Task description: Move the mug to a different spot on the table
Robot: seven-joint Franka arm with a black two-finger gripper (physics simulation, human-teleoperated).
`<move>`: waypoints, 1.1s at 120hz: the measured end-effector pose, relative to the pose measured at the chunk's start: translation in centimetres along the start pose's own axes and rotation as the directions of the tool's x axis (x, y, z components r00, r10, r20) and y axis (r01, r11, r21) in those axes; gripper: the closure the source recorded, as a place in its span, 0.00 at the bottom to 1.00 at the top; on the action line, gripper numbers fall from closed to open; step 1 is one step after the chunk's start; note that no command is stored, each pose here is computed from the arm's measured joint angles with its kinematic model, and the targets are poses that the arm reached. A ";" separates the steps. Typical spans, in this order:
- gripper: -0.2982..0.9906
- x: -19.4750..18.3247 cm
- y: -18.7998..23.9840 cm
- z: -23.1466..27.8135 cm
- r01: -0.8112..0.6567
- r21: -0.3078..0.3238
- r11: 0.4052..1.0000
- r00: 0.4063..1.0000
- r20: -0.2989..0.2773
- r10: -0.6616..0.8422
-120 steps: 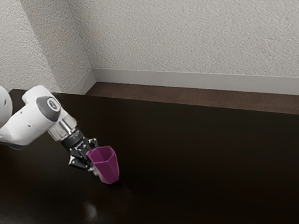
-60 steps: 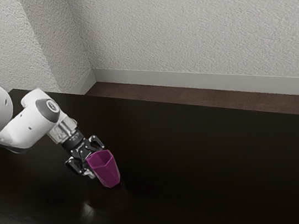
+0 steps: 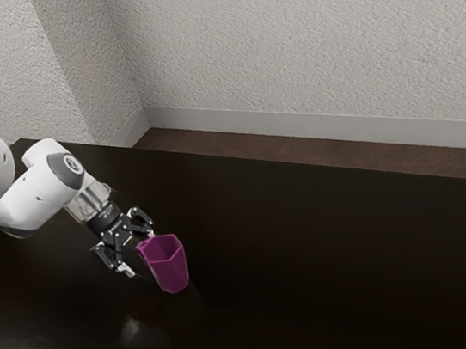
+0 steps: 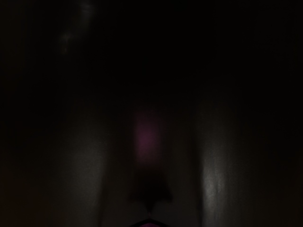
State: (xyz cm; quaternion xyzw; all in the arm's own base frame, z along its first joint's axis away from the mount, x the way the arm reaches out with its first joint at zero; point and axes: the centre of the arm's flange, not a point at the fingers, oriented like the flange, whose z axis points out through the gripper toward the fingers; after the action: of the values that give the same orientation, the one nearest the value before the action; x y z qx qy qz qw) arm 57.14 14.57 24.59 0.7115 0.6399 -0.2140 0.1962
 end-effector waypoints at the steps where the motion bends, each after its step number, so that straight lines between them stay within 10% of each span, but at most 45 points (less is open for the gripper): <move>1: 0.24 0.1 0.0 -0.2 0.000 -0.002 1.000 1.000 -0.001 0.000; 40: 0.23 1.2 1.3 -7.7 -0.057 -0.043 0.997 0.994 -0.096 0.053; 69: 0.23 -7.4 2.4 -14.7 -0.253 0.040 0.967 0.931 -0.263 0.254; 101: 0.23 -21.0 2.3 -20.8 -0.478 0.204 0.854 0.773 -0.363 0.519; 132: 0.23 -32.0 3.3 -24.3 -0.711 0.344 0.613 0.518 -0.335 0.787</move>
State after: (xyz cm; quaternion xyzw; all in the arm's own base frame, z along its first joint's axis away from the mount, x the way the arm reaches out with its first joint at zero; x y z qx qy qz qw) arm 58.90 1.23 62.61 0.9595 0.2759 0.0130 0.0546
